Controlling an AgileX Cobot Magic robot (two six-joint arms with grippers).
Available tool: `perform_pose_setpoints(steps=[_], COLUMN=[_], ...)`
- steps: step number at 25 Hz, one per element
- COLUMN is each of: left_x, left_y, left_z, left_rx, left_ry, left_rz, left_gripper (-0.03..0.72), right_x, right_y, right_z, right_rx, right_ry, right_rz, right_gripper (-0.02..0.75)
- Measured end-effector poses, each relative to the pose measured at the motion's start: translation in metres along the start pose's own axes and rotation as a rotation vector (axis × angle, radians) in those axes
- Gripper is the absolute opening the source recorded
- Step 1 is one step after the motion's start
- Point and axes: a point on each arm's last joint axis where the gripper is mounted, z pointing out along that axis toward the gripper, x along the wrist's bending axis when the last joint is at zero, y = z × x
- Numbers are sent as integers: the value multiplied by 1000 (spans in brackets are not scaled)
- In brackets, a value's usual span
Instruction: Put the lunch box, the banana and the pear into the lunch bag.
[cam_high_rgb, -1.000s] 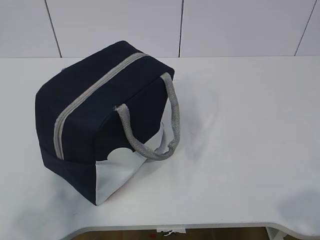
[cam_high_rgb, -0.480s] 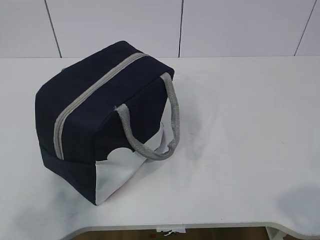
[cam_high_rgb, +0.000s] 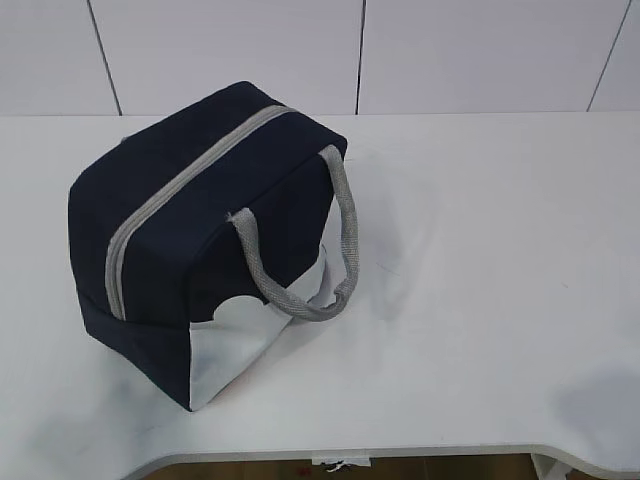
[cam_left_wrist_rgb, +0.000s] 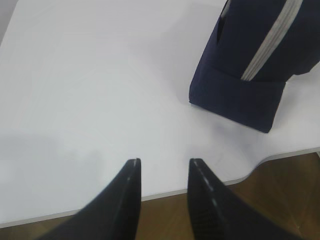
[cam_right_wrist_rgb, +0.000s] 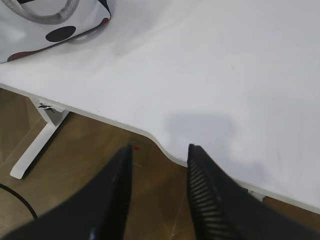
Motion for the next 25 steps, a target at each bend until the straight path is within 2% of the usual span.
perform_pose_setpoints(steps=[18, 25], left_x=[0, 0], left_y=[0, 0], left_z=[0, 0], left_rx=[0, 1], left_ry=[-5, -31], left_rz=[3, 17], left_gripper=[243, 243], right_x=[3, 3], right_y=[1, 1], right_z=[1, 1], right_rx=[12, 12], right_ry=[-211, -233], right_rz=[133, 148], right_gripper=[283, 290])
